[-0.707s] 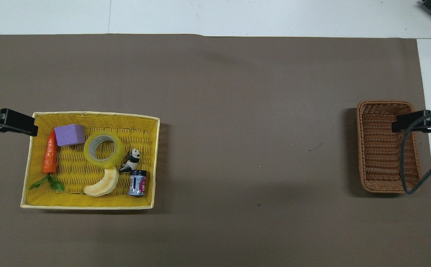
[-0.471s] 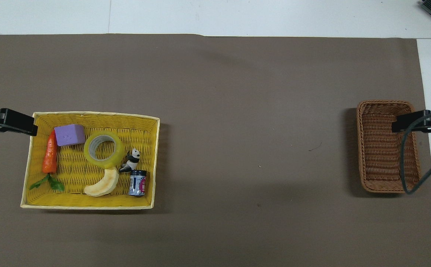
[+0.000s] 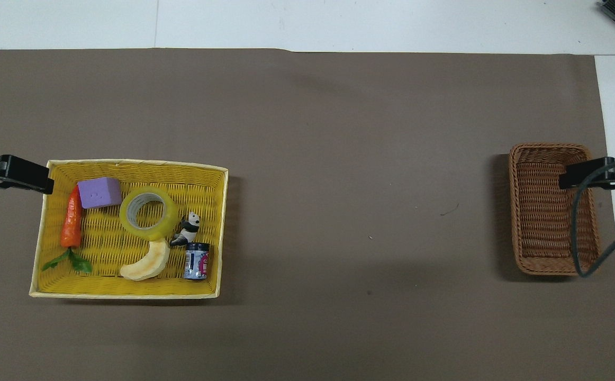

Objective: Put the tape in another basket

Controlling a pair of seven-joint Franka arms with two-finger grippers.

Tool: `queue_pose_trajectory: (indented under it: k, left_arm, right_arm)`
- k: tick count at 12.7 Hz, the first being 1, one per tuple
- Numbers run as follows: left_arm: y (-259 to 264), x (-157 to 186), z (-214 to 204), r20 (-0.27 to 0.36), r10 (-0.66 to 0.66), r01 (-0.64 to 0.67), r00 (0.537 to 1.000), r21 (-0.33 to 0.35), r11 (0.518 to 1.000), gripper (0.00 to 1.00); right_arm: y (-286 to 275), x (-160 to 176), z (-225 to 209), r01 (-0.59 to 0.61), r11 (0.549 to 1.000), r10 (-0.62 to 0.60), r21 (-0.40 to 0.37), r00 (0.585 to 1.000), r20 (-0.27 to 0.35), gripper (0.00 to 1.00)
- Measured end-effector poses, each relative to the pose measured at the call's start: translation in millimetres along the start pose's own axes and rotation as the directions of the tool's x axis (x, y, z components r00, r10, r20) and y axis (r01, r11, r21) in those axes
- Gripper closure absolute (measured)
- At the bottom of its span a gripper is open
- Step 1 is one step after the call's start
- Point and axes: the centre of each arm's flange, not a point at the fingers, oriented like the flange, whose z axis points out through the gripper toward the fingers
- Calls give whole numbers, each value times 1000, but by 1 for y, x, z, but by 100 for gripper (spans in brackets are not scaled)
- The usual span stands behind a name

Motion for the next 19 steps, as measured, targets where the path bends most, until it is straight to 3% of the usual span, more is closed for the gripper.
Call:
queue_pose_trajectory:
  k: [10,19]
  left_arm:
    - [1,0,23,-8,5,-5,1000,2,1000,0]
    - [-6,7,138,-15,-11,11,1000,5,1000,0]
  right_arm:
    - [0,0,0,0,1000,0,0,1000,0,0]
    - [0,0,0,0,1000,0,0,1000,0,0]
